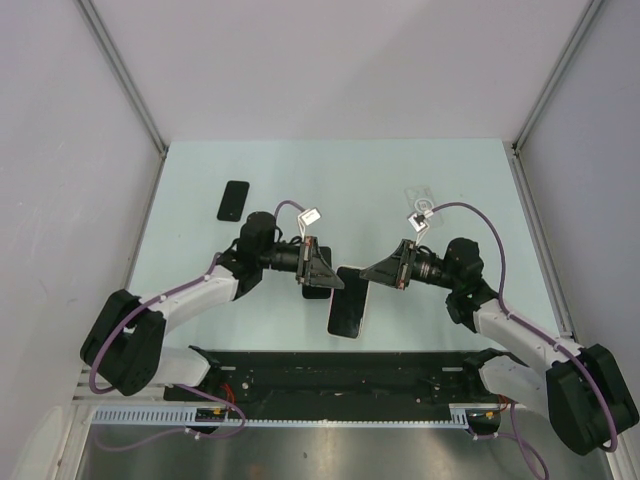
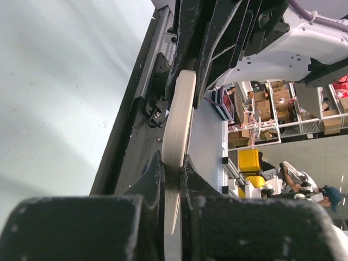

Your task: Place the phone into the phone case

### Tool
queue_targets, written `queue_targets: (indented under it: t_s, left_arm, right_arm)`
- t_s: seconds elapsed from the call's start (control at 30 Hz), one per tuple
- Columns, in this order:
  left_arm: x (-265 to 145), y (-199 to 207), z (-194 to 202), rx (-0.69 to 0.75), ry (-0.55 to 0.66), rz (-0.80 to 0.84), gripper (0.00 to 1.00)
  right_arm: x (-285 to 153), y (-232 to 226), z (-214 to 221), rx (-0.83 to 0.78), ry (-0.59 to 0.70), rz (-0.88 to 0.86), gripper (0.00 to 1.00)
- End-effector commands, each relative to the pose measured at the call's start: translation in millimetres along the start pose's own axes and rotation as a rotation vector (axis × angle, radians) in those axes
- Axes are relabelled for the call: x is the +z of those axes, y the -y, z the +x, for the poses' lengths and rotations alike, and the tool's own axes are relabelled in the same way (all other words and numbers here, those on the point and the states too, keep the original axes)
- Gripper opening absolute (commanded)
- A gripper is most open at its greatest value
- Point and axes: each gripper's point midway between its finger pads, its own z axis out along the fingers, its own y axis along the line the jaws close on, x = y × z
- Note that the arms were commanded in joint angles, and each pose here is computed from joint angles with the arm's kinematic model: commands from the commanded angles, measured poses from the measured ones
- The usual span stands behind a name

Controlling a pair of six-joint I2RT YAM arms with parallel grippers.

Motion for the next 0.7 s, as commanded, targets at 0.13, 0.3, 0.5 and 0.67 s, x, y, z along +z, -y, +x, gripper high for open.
queue_targets:
  t_s: [0.13, 0.3, 0.5, 0.67]
  left_arm:
    - [0, 7, -16, 0.077, 0.044, -0.016, 0.3]
    - [-3, 19, -23, 0.106, 0.074, 0.013, 0.41]
    - [-2, 15, -24, 0.111, 0.08, 0.001, 0.24]
    - [-2, -2, -24, 0.096, 0.076, -0.08, 0.0]
  right_arm:
    - [0, -27, -3, -0.12, -0.035, -0.087, 0.0]
    - [-3, -30, 2, -0.115, -0.058, -0.098, 0.0]
    - [-2, -24, 3, -0.093, -0.05, -0.062, 0.0]
    - [2, -19, -3, -0.054, -0.022, -0.042, 0.04]
